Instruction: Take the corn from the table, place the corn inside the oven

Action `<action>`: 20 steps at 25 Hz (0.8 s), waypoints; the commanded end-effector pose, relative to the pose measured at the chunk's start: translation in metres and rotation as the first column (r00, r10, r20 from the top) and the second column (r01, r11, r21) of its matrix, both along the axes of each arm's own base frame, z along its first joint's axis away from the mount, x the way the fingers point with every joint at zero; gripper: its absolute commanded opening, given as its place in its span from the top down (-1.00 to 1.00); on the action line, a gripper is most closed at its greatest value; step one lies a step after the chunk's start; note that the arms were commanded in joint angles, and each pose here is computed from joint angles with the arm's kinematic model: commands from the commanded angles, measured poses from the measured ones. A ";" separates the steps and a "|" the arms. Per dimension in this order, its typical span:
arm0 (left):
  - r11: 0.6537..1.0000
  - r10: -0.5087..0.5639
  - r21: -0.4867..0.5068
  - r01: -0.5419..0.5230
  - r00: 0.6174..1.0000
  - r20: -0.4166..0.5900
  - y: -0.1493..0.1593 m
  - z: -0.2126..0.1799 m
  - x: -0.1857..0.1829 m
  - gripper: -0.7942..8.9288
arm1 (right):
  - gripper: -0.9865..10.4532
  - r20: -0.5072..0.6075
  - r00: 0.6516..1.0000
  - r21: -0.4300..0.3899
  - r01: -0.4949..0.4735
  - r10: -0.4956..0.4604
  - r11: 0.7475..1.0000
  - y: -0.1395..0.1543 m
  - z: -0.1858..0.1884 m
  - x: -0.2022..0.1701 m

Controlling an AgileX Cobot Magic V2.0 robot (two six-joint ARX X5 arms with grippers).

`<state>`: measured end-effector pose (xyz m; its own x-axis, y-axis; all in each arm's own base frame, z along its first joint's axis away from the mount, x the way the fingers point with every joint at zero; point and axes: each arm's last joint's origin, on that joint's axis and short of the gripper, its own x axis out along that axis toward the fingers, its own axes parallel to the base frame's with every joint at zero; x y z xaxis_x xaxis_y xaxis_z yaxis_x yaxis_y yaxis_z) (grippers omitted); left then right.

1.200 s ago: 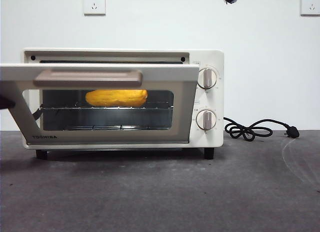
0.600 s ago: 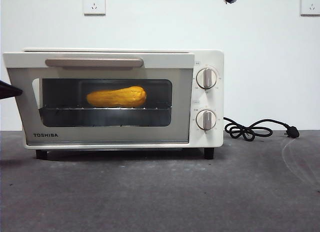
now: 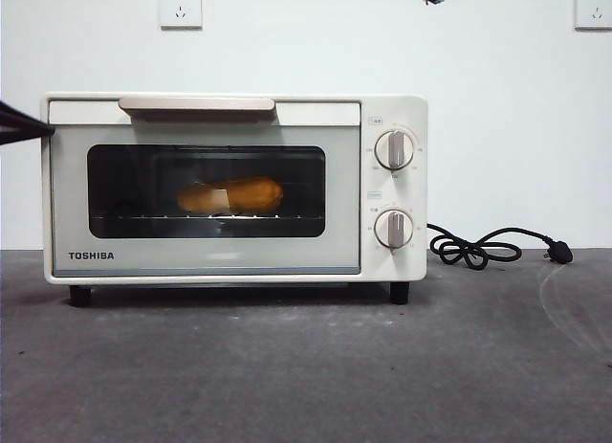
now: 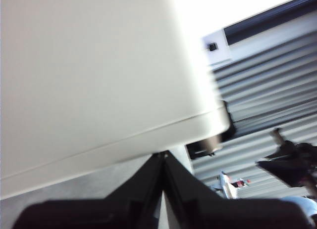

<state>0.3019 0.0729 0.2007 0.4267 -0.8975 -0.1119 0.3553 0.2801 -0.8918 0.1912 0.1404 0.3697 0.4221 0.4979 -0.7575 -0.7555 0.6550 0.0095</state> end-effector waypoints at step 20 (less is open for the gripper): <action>0.967 0.051 0.236 -0.092 0.983 0.176 -0.035 0.104 -0.097 0.85 | 0.85 0.010 1.000 0.007 -0.004 0.004 1.000 0.000 0.002 0.000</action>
